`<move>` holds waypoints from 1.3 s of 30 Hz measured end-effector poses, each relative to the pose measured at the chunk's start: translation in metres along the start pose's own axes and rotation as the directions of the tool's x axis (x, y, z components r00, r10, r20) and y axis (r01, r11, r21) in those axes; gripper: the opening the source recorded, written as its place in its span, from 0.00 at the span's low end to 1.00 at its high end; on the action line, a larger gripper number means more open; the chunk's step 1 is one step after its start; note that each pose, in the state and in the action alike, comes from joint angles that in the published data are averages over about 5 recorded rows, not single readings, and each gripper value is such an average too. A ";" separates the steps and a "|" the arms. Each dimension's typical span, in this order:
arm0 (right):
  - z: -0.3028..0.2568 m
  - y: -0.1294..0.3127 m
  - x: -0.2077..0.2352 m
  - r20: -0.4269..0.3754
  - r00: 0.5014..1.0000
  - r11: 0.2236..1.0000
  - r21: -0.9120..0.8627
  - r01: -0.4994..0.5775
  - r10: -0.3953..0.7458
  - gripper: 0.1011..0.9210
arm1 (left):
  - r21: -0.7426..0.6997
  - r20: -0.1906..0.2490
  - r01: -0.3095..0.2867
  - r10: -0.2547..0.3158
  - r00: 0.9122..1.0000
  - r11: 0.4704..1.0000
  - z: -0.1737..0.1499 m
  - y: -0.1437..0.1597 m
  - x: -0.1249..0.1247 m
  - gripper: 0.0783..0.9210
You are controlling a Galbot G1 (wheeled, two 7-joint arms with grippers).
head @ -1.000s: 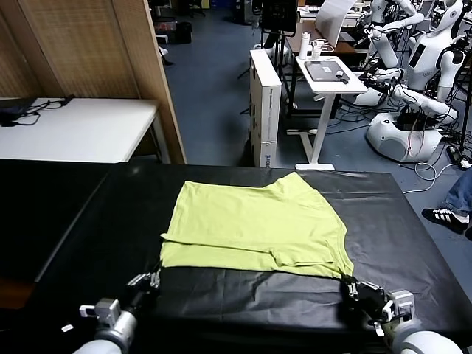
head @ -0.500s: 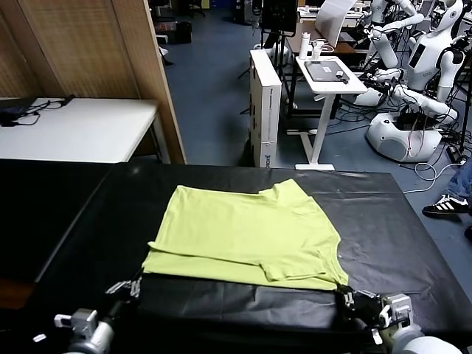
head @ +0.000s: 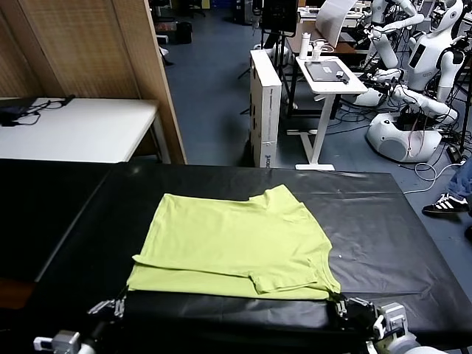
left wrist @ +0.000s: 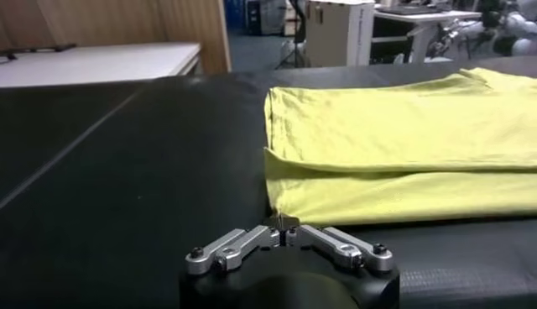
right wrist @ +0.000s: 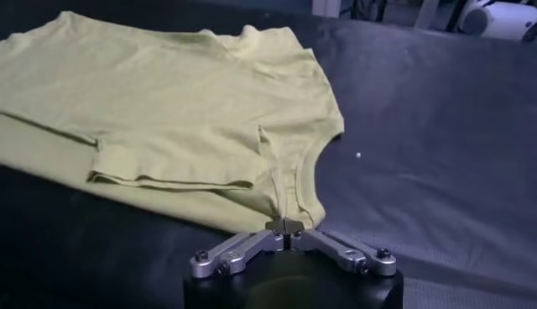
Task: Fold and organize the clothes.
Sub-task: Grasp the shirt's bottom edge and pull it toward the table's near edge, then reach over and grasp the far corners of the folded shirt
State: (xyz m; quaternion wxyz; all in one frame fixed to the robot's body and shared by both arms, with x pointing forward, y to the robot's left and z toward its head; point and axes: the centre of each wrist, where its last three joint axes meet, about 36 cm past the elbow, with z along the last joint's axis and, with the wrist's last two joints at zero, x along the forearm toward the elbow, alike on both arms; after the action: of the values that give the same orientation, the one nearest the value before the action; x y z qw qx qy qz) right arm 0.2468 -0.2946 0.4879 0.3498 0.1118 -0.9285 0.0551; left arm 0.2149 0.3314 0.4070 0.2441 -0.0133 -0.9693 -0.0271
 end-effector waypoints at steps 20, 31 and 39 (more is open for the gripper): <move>-0.088 -0.050 -0.067 0.123 0.992 1.000 -0.027 0.011 -0.008 0.98 | 0.192 0.106 -0.164 0.146 0.984 0.968 -0.112 0.022 -0.084 0.98; -0.144 -0.064 -0.155 0.136 0.990 0.999 -0.042 0.035 -0.029 0.98 | 0.171 0.039 -0.182 0.178 0.983 0.968 -0.143 0.036 -0.158 0.98; -0.184 -0.070 -0.208 0.119 0.992 0.999 -0.029 0.042 -0.038 0.98 | 0.175 0.016 -0.195 0.195 0.981 0.965 -0.155 0.034 -0.213 0.98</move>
State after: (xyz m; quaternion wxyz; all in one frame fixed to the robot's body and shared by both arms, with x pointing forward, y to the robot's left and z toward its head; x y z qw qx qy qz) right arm 0.5332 -0.2937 0.4895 0.2969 0.1280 -0.9459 0.0267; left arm 0.4769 0.3540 0.4441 0.2466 -0.0870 -0.9616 0.0829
